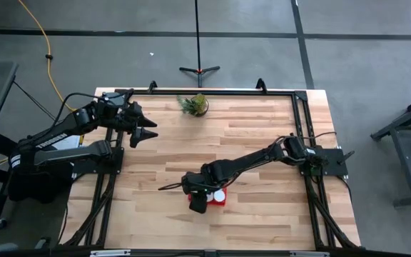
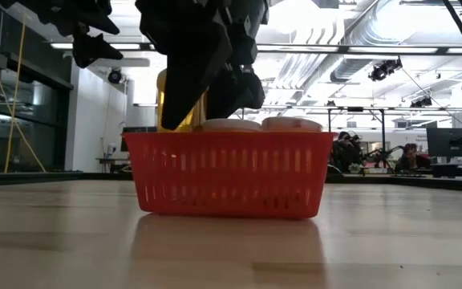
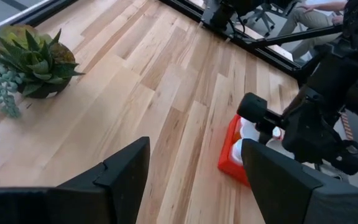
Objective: Pick and place pill bottles into a basket
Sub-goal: Put the orange pill bottle into the basket, then return to Home Position
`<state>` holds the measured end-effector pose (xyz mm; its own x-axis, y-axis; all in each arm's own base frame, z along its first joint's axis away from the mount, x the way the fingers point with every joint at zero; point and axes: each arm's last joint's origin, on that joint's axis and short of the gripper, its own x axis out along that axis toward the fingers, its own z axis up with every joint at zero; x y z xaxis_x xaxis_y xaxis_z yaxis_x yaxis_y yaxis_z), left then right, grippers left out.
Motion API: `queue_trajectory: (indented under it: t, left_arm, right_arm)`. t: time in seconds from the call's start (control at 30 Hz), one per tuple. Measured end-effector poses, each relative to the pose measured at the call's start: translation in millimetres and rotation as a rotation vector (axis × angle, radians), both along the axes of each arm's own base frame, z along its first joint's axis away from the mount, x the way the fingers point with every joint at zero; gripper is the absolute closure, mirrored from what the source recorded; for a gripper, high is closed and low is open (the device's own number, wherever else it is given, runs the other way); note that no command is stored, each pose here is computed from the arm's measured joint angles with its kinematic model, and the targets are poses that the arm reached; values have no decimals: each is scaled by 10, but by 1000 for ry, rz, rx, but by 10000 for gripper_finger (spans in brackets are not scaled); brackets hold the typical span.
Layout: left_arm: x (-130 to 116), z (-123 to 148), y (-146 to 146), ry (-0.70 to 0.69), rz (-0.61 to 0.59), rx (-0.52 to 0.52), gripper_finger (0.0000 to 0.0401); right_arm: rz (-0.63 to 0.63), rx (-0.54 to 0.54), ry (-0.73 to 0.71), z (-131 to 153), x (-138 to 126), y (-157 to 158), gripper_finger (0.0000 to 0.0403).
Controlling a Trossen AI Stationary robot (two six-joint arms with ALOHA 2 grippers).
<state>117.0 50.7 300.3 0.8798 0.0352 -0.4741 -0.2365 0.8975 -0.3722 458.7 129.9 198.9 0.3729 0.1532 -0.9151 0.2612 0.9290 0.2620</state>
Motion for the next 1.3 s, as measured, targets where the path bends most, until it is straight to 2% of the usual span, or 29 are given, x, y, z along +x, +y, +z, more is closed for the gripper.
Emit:
queue_trajectory:
  t: [0.33,0.83,1.1,1.3]
  left_arm:
    - [-1,-3,-2,3,-6,-2,114]
    - [-1,-2,-2,2,-14,13,114]
    - [-1,-2,-2,2,-13,13,114]
    - [0,-1,-5,-1,-21,7,114]
  right_arm:
    - [29,70,18,4,-5,19,211]
    - [24,114,28,25,17,-68,149]
    - [57,101,-44,367,84,-106,148]
    - [89,8,-60,678,51,-160,148]
